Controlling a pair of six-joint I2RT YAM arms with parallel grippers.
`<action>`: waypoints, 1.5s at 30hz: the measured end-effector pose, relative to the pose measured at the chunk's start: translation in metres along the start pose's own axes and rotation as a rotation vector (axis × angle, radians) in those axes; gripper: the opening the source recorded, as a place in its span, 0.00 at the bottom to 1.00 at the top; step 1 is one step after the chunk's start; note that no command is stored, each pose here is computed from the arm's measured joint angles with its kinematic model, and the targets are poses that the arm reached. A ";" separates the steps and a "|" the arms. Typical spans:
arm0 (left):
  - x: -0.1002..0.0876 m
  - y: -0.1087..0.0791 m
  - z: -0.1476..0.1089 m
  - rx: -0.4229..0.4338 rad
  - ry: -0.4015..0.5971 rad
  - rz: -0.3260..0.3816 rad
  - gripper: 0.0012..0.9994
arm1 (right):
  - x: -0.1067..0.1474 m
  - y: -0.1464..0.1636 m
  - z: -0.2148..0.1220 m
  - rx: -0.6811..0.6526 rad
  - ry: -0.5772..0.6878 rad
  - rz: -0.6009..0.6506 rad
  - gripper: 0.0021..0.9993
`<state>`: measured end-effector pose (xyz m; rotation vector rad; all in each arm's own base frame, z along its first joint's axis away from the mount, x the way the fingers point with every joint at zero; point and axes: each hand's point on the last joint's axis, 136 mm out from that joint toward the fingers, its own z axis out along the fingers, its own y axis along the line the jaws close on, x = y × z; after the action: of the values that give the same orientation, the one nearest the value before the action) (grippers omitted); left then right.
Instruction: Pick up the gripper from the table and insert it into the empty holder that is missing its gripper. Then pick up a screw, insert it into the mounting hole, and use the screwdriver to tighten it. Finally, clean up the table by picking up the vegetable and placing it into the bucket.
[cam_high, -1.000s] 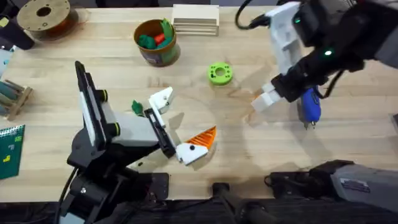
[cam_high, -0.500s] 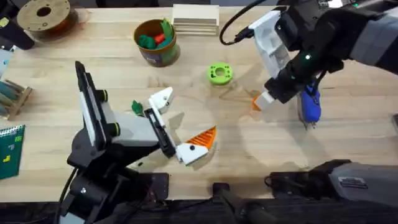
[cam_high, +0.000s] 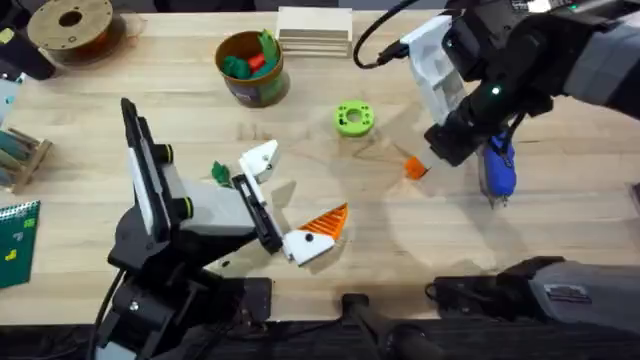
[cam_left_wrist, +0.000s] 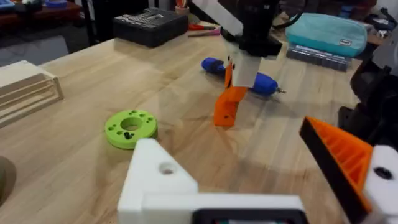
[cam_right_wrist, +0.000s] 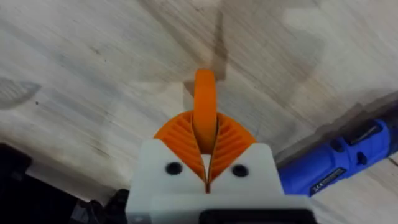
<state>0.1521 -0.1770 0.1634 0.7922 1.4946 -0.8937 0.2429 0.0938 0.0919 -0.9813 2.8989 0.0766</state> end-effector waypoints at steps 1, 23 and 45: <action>0.000 0.000 0.000 0.000 0.000 0.000 0.99 | 0.000 0.000 -0.001 0.000 -0.002 0.000 0.02; 0.000 0.000 0.000 0.000 0.000 0.000 0.99 | -0.070 0.008 -0.087 -0.475 -0.825 0.217 0.02; 0.000 0.000 0.000 0.000 0.000 0.000 0.99 | -0.125 0.091 -0.071 -1.139 -0.527 0.410 0.02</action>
<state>0.1521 -0.1770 0.1634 0.7925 1.4945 -0.8940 0.2823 0.2358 0.1757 -0.2612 2.3365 1.8033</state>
